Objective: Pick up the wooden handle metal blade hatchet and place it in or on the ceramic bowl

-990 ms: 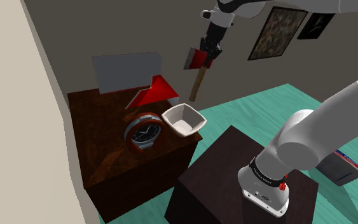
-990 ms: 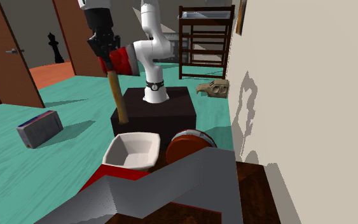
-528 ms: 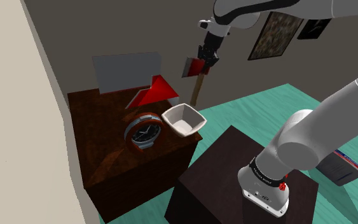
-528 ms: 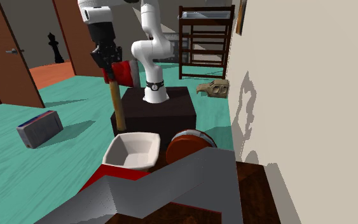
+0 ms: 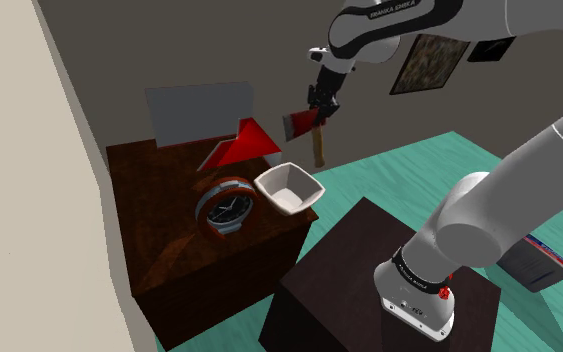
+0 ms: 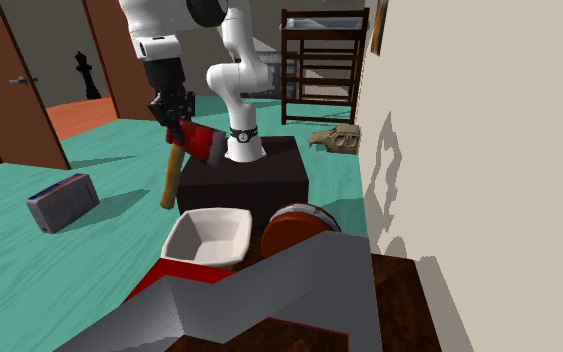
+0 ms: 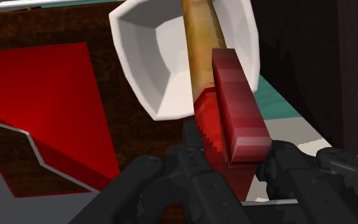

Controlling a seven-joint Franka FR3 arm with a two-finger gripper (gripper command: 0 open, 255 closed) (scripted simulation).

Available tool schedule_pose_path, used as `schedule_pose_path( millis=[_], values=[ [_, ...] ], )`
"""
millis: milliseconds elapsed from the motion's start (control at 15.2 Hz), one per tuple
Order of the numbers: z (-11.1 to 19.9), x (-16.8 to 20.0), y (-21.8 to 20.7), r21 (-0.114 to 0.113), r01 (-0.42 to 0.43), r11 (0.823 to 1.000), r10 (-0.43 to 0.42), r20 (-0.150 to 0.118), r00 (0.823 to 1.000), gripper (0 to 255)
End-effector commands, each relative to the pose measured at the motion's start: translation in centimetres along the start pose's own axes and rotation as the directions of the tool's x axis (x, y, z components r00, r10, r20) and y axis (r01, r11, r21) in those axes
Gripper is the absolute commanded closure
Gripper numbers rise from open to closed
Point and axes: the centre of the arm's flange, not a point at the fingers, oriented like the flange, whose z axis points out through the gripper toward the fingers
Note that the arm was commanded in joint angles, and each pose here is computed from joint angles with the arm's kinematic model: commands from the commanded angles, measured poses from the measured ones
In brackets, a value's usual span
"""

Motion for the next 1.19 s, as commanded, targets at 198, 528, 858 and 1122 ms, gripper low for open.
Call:
schedule_pose_path(
  millis=[198,528,858,1122],
  values=[
    [2.6,-0.4,-0.1,-0.001,0.000,1.000,0.000,0.000,1.000,255],
    [5.2,-0.8,-0.1,-0.001,0.000,1.000,0.000,0.000,1.000,255],
    [5.7,-0.8,-0.1,-0.001,0.000,1.000,0.000,0.000,1.000,255],
    [5.7,-0.8,-0.1,-0.001,0.000,1.000,0.000,0.000,1.000,0]
  ],
)
